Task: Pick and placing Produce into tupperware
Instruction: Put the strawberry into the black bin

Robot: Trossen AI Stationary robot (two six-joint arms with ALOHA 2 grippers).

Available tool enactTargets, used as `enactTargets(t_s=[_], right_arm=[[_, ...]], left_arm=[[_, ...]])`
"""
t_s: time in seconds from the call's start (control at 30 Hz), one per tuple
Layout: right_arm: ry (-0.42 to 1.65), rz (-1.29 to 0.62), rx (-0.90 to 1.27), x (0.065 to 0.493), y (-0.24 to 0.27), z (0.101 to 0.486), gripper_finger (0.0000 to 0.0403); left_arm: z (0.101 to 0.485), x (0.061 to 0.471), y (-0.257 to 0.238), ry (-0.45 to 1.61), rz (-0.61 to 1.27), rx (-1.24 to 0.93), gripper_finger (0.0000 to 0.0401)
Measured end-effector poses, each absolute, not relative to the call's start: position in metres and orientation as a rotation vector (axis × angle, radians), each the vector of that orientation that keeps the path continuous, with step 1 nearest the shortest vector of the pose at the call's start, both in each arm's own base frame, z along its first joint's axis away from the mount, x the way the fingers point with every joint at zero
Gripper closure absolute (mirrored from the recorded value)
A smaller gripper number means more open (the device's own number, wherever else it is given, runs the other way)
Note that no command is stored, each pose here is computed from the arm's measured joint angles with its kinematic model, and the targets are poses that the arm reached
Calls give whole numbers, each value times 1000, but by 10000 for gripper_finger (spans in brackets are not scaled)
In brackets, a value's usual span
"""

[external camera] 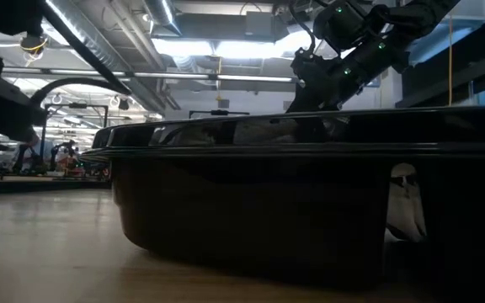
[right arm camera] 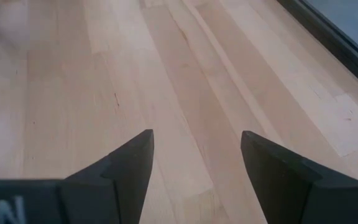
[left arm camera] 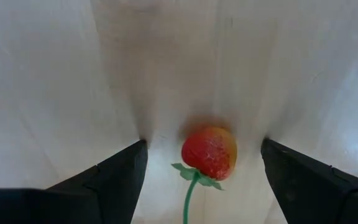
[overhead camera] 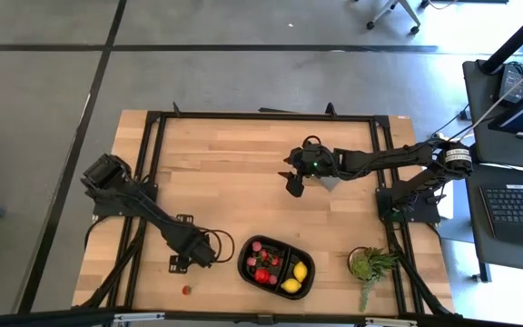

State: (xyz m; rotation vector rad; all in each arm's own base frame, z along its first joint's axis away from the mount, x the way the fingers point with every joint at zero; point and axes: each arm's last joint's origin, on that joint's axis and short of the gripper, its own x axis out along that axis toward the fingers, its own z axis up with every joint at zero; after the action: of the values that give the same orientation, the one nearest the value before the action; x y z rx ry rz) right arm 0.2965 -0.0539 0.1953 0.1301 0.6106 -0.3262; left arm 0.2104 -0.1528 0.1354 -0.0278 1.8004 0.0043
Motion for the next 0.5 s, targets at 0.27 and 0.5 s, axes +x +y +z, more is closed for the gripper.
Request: enactTargets(t_s=[0.27, 0.5], right_arm=[[611, -327, 134, 297, -54, 195, 160], [611, -327, 134, 297, -54, 195, 160]], left_arm=[[134, 211, -153, 1811, -8, -17, 124], [133, 211, -153, 1808, -15, -3, 185]])
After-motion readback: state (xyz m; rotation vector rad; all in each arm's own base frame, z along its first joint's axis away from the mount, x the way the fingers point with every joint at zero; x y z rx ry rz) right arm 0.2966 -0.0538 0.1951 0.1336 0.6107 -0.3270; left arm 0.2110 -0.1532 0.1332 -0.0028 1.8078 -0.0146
